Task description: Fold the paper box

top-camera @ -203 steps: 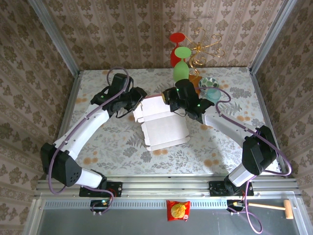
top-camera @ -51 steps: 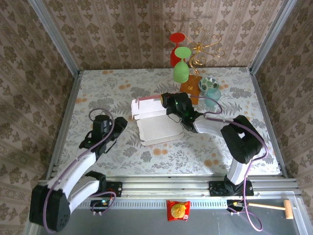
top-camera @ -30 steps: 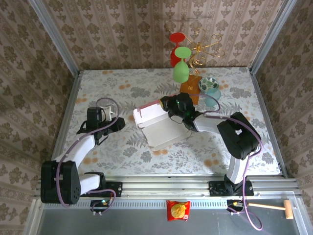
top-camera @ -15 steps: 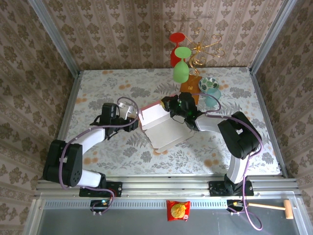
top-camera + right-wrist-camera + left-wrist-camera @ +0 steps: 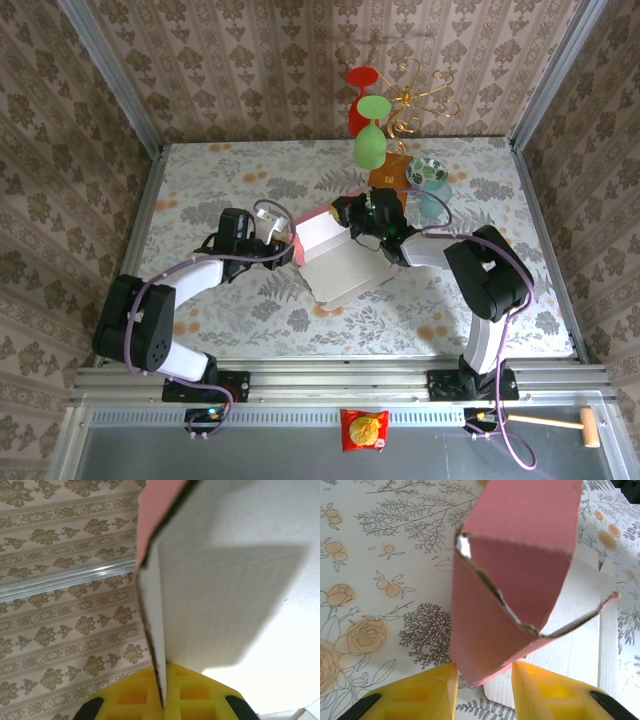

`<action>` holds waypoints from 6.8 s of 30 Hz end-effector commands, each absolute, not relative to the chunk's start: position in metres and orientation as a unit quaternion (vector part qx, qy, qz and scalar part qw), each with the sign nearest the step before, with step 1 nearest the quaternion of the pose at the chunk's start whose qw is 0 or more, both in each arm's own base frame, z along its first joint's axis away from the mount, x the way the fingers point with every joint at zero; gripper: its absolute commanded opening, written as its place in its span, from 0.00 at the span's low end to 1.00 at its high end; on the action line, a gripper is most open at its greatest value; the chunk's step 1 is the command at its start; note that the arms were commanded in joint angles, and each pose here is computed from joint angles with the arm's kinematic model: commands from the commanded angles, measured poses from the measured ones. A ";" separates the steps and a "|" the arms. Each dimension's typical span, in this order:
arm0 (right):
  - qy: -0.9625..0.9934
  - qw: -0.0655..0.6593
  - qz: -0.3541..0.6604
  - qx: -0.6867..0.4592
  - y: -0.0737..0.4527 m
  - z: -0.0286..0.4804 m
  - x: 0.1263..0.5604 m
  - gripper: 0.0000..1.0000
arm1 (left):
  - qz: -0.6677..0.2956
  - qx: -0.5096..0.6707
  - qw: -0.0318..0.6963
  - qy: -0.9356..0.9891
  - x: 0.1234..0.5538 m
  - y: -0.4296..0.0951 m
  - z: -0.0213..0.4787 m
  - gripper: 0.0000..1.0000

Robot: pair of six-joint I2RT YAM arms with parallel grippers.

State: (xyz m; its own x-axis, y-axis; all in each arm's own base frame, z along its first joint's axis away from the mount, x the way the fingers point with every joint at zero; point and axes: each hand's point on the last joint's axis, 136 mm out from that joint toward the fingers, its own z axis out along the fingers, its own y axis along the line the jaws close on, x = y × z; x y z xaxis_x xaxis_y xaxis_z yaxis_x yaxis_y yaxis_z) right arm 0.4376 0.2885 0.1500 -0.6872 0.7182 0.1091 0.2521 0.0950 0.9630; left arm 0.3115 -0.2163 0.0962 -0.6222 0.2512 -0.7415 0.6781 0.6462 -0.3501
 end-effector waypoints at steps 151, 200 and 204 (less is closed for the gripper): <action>0.761 0.267 0.464 0.366 0.200 0.188 0.429 0.42 | 0.011 0.101 0.413 0.905 0.359 -0.176 0.093 0.00; 0.799 0.245 0.417 0.357 0.187 0.160 0.391 0.48 | -0.073 0.065 0.280 0.955 0.352 -0.164 0.105 0.00; 0.810 0.214 0.397 0.376 0.181 0.113 0.364 0.35 | -0.091 0.059 0.258 0.960 0.347 -0.167 0.104 0.00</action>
